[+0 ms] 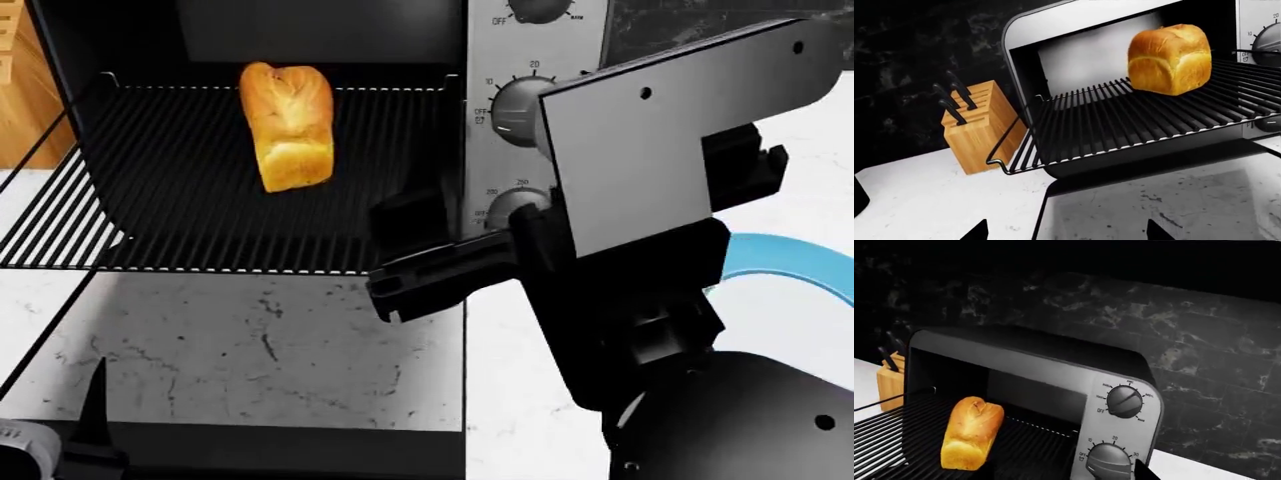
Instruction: Pick the bread from the rack and place it on the plate on the counter.
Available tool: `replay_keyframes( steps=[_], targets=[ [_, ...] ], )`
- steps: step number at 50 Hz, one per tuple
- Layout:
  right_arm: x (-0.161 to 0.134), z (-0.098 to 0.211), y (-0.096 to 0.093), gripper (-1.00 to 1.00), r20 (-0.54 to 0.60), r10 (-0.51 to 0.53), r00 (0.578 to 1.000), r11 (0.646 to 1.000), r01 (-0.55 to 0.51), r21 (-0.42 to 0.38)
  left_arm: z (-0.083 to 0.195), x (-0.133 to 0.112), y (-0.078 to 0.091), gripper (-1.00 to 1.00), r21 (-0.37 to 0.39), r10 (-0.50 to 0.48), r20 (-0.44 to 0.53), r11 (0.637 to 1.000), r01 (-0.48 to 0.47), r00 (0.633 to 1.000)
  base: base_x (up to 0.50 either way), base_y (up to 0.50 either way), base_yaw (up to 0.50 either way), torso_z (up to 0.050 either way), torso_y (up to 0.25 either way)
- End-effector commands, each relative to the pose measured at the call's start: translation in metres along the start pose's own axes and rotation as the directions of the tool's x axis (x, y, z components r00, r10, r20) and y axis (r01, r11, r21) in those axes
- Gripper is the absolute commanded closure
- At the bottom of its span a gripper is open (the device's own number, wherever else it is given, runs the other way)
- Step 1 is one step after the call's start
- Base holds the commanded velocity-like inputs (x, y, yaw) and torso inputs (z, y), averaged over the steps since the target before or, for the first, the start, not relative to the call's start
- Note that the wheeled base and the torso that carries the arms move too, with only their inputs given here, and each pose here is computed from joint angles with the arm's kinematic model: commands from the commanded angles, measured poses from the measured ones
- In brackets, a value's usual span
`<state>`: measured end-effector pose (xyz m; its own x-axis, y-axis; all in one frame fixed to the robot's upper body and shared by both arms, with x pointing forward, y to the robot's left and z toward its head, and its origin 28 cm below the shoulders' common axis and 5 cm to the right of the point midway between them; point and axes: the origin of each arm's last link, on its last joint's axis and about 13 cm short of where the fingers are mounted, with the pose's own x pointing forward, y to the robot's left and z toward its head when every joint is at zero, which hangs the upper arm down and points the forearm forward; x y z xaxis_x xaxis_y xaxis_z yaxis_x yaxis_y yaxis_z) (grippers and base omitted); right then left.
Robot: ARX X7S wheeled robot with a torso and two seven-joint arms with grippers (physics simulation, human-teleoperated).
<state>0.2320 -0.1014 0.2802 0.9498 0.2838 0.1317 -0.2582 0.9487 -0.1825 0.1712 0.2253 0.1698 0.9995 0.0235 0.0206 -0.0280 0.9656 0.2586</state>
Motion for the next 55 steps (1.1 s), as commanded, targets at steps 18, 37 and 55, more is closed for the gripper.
replay_keyframes(
  steps=[18, 37, 55],
  targets=[
    [0.029, -0.002, 0.013, -1.00, -0.013, 0.126, 0.992, 0.990, -0.125, 0.068, -0.001, 0.004, 0.002, -1.00, -0.025, 0.014, 0.007, 1.000, -0.014, 1.000, 0.00, 0.00, 0.00, 0.000, 0.000],
    [0.047, -0.008, 0.027, -1.00, -0.019, 0.195, 0.981, 0.974, -0.191, 0.122, 0.000, 0.004, 0.003, -1.00, -0.024, 0.014, 0.007, 1.000, -0.014, 1.000, 0.00, 0.00, 0.00, 0.000, 0.000],
    [0.041, -0.012, 0.039, -1.00, -0.013, 0.253, 0.967, 0.957, -0.249, 0.149, 0.000, 0.002, 0.004, -1.00, -0.024, 0.018, 0.007, 1.000, -0.018, 1.000, 0.00, 0.00, 0.00, 0.000, 0.000]
  ],
)
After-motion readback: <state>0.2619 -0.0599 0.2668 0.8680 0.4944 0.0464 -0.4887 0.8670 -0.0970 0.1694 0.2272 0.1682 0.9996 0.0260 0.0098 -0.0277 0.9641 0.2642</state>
